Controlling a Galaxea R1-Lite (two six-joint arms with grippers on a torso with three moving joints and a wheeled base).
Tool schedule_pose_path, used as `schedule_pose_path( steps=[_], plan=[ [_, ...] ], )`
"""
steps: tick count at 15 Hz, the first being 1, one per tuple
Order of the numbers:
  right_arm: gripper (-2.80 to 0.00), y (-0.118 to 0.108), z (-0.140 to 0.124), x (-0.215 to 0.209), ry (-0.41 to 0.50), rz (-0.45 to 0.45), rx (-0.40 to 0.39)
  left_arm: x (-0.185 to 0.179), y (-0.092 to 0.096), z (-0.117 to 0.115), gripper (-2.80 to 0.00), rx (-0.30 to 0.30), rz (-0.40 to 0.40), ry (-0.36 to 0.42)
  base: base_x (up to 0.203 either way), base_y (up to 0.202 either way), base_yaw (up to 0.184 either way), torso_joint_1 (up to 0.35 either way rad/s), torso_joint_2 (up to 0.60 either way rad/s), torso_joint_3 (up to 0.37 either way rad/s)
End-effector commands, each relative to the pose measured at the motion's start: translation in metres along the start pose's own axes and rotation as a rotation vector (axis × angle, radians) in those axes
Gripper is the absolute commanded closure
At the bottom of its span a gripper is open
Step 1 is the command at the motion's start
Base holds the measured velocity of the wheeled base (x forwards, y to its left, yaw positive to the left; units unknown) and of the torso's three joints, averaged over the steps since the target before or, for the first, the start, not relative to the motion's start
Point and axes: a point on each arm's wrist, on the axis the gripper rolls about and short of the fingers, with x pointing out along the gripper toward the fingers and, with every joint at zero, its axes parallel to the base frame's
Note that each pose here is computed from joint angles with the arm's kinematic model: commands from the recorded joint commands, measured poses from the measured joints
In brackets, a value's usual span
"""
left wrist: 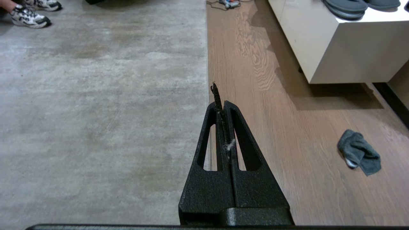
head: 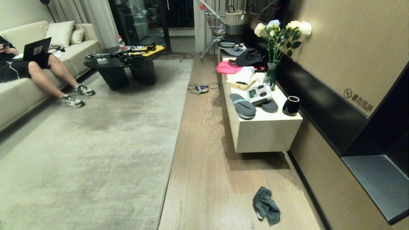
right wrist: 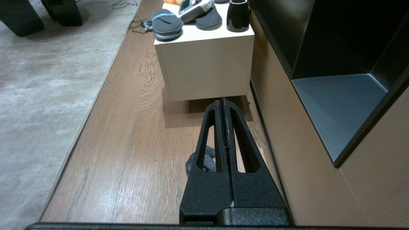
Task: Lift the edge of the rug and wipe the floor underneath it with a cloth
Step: Pick up the rag
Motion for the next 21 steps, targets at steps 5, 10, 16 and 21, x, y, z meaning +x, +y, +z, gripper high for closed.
schedule_pose_path(
  steps=[5,10,16,21],
  plan=[
    [0.00,0.0000,0.0001,0.0001,0.000,0.001,0.000,0.0000,0.0000,0.0000,0.00,0.000,0.000,0.000,0.000,0.000,0.000,0.000,0.01,0.005],
    [0.00,0.0000,0.0001,0.0001,0.000,0.000,0.000,0.0000,0.0000,0.0000,0.00,-0.001,-0.001,0.000,0.000,0.000,0.000,0.000,0.00,0.000],
    [0.00,0.0000,0.0000,0.0001,0.002,0.000,0.000,0.0000,0.0000,0.0000,0.00,0.001,0.000,0.000,0.000,0.000,0.000,0.000,0.00,0.000],
    [0.00,0.0000,0.0000,0.0001,0.002,0.000,0.000,0.0000,0.0000,0.0000,0.00,0.001,-0.001,0.000,0.000,0.000,0.000,0.000,0.00,0.000]
  ],
)
